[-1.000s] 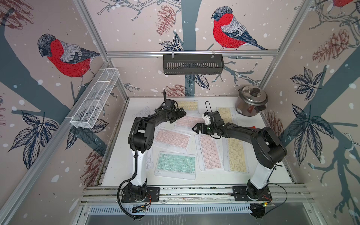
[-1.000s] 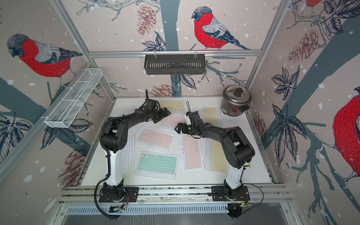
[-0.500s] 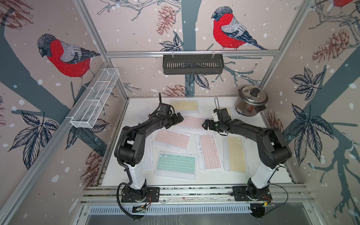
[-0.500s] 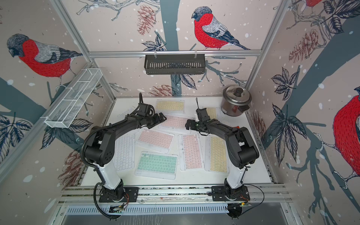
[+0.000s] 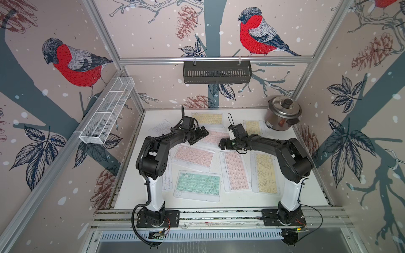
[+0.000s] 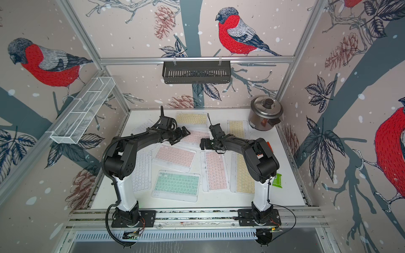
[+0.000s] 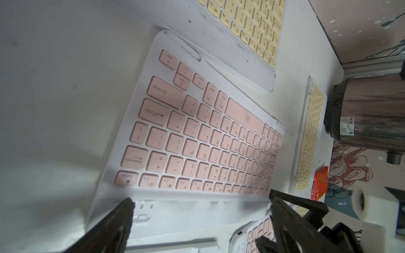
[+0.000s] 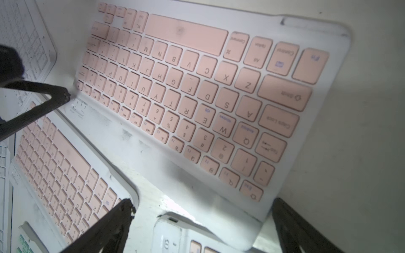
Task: Stack the numeric keypads
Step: Adjust the numeric keypad at the center of the board.
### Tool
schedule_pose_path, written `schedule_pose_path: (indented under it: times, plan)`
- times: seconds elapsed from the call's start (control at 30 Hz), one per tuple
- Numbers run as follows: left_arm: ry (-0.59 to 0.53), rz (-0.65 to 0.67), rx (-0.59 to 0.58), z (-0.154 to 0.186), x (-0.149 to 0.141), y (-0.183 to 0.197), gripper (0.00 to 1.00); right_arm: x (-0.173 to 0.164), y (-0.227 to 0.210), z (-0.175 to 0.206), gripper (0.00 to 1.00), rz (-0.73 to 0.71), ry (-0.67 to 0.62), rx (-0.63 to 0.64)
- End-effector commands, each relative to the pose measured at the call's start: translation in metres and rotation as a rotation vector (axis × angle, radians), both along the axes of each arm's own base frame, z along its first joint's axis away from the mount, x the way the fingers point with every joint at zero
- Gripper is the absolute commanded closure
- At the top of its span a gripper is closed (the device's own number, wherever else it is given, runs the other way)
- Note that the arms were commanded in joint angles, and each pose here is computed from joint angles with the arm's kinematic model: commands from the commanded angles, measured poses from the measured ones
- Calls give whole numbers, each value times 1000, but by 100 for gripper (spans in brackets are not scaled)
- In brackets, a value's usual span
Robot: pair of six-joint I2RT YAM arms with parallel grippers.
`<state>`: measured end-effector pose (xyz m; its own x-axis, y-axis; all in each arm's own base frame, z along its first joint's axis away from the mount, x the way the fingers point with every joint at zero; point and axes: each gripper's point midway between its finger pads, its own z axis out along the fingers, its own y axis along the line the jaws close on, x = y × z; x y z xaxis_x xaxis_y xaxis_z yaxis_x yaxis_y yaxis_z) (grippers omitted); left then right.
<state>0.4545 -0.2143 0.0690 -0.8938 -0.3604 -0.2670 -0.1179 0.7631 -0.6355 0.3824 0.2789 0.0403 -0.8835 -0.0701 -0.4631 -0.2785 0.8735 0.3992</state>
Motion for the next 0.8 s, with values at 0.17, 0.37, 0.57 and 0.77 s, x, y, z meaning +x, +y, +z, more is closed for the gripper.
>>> schedule_pose_path:
  times: [0.17,0.37,0.57,0.77]
  plan:
    - [-41,109,69,23,7,56,3,-33,46,5,0,93,37,78]
    - [-55,117,43,35,-17,60,3,8,11,49,0,9,-66,84]
    - [5,103,-39,10,-27,46,3,93,-15,44,0,-58,-82,4]
    - [30,103,-60,-4,-26,41,3,122,9,17,0,24,-77,-15]
